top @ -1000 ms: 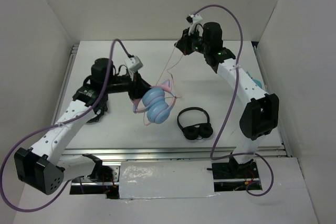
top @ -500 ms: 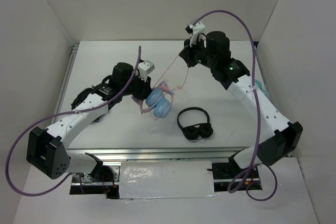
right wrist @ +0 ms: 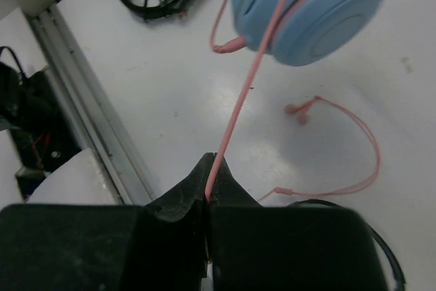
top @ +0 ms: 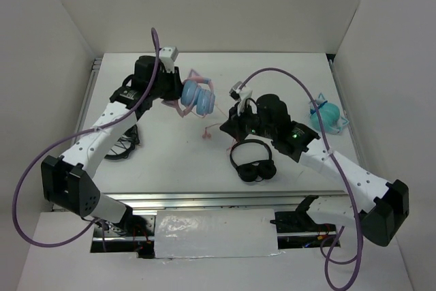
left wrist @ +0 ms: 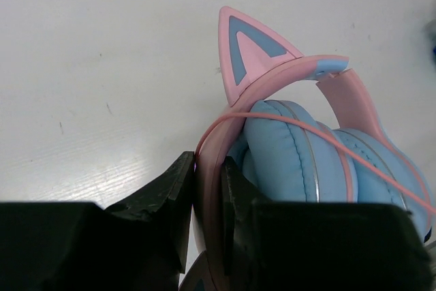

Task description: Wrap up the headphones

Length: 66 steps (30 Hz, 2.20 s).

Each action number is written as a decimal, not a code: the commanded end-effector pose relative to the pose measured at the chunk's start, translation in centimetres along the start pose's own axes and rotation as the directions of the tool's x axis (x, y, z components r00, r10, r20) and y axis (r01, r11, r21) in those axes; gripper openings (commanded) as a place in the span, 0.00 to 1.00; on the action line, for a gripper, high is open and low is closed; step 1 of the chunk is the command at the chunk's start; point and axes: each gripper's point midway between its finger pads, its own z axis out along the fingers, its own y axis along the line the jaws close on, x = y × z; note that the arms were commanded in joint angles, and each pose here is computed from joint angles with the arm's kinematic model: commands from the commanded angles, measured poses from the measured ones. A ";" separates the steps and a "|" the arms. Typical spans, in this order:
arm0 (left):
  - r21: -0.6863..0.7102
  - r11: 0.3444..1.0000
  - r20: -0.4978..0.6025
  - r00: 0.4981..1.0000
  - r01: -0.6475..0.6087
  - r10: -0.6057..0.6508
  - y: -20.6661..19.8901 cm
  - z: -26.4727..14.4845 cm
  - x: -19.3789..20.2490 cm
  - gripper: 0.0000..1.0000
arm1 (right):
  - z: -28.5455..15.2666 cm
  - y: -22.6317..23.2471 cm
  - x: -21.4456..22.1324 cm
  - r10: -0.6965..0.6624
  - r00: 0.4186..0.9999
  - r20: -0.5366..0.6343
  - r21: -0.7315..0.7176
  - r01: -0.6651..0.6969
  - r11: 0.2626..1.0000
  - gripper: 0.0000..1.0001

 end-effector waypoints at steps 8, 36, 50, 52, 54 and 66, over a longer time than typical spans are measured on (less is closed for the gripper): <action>-0.002 0.996 0.249 0.965 0.089 -0.086 -1.2 -3.2 -9.6 0.00 | 1.2 8.3 0.2 -0.017 0.989 0.149 -0.395 0.075 0.916 0.17; 0.273 0.948 0.503 0.864 -0.166 0.006 -10.9 -22.3 -21.2 0.00 | 15.0 0.5 1.4 -0.108 0.908 0.406 -0.125 0.172 0.977 0.91; -0.088 0.996 0.587 0.808 0.006 0.047 -3.4 -21.4 -24.4 0.00 | 6.5 4.7 4.6 -0.142 0.943 0.301 -0.272 0.227 0.935 0.00; -0.141 0.989 0.579 0.814 0.045 0.046 -1.5 -19.8 -24.9 0.00 | 4.7 6.1 5.8 -0.137 0.945 0.296 -0.308 0.230 0.923 0.00; -0.180 0.980 0.575 0.817 0.088 0.032 0.0 -18.1 -25.2 0.00 | 3.1 7.2 6.2 -0.135 0.943 0.306 -0.337 0.240 0.910 0.00; -0.345 0.920 0.568 0.822 0.184 0.048 6.8 -16.8 -25.4 0.00 | -1.2 3.6 9.5 -0.154 0.941 0.300 -0.163 0.209 0.964 0.00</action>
